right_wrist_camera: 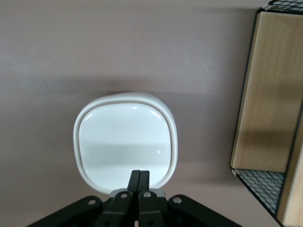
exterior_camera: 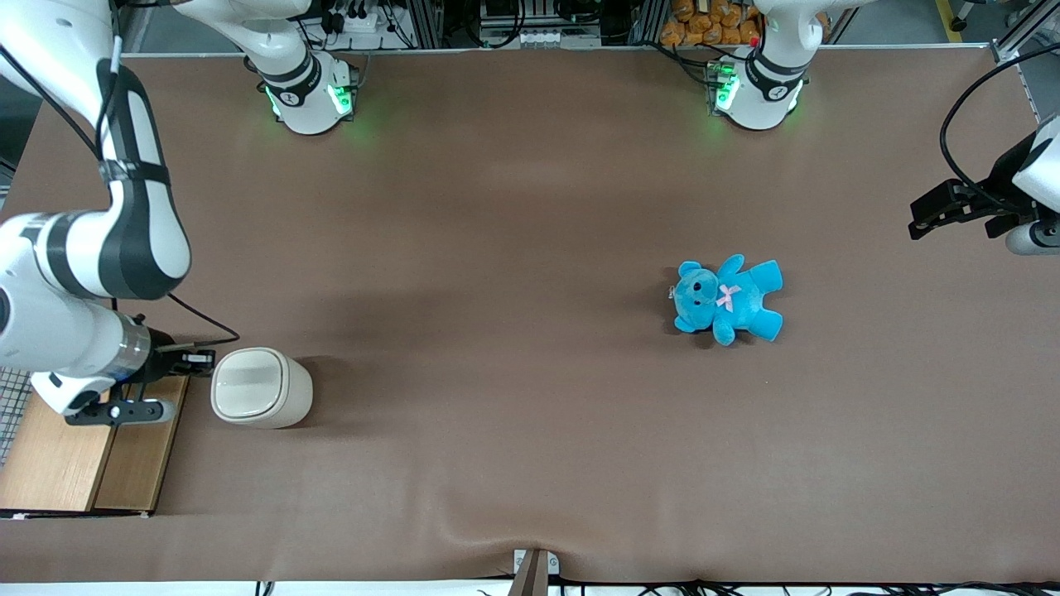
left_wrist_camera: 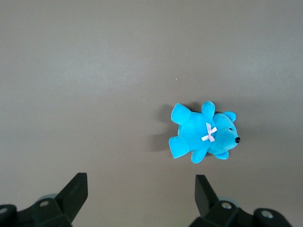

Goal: Open trash can with right arm
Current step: 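Lower the right gripper onto the trash can's white lid, then push the lid with the right gripper to tip it open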

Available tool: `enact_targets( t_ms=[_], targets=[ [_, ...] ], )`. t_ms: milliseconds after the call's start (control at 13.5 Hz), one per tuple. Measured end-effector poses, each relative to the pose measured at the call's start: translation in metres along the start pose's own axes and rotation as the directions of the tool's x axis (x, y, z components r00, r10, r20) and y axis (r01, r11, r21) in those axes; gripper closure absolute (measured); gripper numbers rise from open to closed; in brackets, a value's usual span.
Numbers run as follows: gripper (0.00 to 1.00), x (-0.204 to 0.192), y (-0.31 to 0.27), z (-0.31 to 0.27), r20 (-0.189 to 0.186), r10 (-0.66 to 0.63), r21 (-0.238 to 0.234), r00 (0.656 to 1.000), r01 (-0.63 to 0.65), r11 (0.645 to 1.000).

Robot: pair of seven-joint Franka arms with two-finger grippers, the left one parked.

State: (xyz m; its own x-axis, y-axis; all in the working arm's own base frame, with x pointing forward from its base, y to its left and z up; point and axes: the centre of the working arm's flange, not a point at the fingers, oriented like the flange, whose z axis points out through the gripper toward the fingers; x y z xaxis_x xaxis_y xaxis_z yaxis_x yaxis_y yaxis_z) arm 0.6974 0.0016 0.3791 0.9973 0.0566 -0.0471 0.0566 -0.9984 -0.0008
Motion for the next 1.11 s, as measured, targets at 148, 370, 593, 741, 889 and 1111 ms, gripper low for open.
enact_targets(
  t_ms=[148,370,593,741,889,1111],
  targets=[
    [0.99,0.006,0.002,0.018,0.002,-0.015,-0.002,1.0,0.015,1.0],
    [0.99,0.008,0.004,0.03,0.016,-0.051,-0.001,0.999,0.051,0.999],
    [0.99,0.008,0.009,0.04,0.031,-0.061,0.0,0.998,0.061,0.998],
    [0.99,0.01,0.014,0.044,0.022,-0.065,-0.001,0.998,0.065,0.998],
    [0.99,0.013,0.015,0.049,0.011,-0.065,-0.002,0.998,0.065,0.998],
    [0.99,0.014,0.015,0.059,0.02,-0.065,-0.002,0.998,0.065,0.998]
  ],
)
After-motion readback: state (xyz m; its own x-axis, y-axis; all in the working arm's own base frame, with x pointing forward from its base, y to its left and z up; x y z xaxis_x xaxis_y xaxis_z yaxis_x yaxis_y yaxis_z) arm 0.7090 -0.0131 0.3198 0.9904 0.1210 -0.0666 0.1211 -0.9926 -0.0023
